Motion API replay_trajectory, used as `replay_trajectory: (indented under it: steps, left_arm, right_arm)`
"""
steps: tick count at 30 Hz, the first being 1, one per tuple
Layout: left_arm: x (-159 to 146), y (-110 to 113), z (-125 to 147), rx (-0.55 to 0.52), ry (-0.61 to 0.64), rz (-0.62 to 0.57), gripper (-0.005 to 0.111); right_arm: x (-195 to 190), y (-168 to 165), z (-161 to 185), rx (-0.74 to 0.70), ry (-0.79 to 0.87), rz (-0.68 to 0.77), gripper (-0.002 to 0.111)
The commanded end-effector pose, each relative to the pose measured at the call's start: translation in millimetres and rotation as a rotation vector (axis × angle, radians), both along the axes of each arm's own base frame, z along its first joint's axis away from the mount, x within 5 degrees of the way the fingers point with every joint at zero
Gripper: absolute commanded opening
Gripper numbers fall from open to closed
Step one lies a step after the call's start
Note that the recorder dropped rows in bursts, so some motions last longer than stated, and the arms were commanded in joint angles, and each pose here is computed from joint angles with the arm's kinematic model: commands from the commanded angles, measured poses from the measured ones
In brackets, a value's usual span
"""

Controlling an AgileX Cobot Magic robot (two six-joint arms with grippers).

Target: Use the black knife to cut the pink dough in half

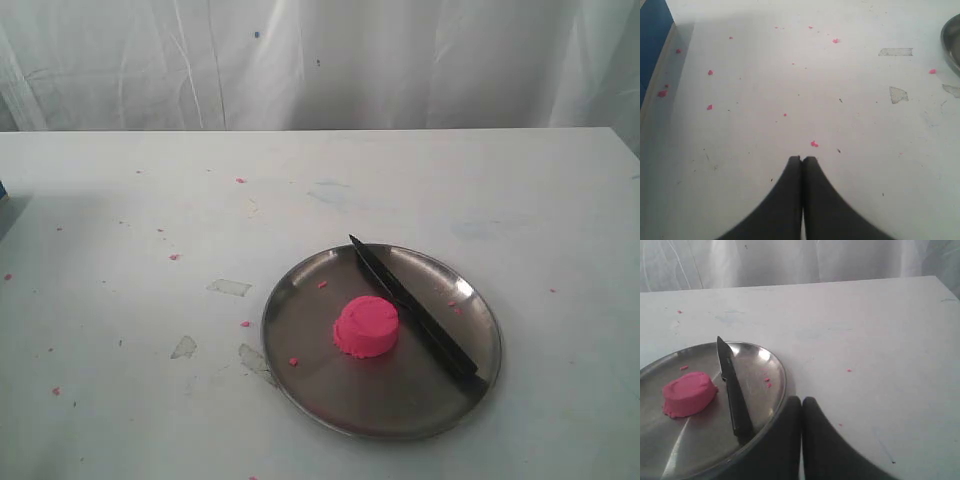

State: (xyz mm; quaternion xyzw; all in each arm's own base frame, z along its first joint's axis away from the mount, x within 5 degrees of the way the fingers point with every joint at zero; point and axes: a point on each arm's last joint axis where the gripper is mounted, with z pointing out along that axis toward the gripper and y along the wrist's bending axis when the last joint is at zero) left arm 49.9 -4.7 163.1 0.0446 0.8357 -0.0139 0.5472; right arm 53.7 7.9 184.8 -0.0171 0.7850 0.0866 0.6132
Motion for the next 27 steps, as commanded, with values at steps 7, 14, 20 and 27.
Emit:
replay_trajectory:
  steps: [7, 14, 20, 27]
  left_arm:
    - [0, -1, -1, -0.006, -0.001, -0.007, 0.000]
    - [0, -1, -1, -0.006, -0.001, -0.007, 0.000]
    - [0, -1, -1, -0.006, -0.001, -0.007, 0.000]
    - [0, -1, -1, -0.006, -0.001, -0.007, 0.000]
  right_arm:
    - [2, 1, 12, 0.022, -0.143, 0.013, 0.000]
    - [-4, 3, 53, 0.193, -0.573, 0.053, 0.000]
    - [-19, 3, 78, 0.412, -0.846, 0.127, 0.000]
    - [-26, -5, 91, 0.537, -0.953, 0.105, 0.000]
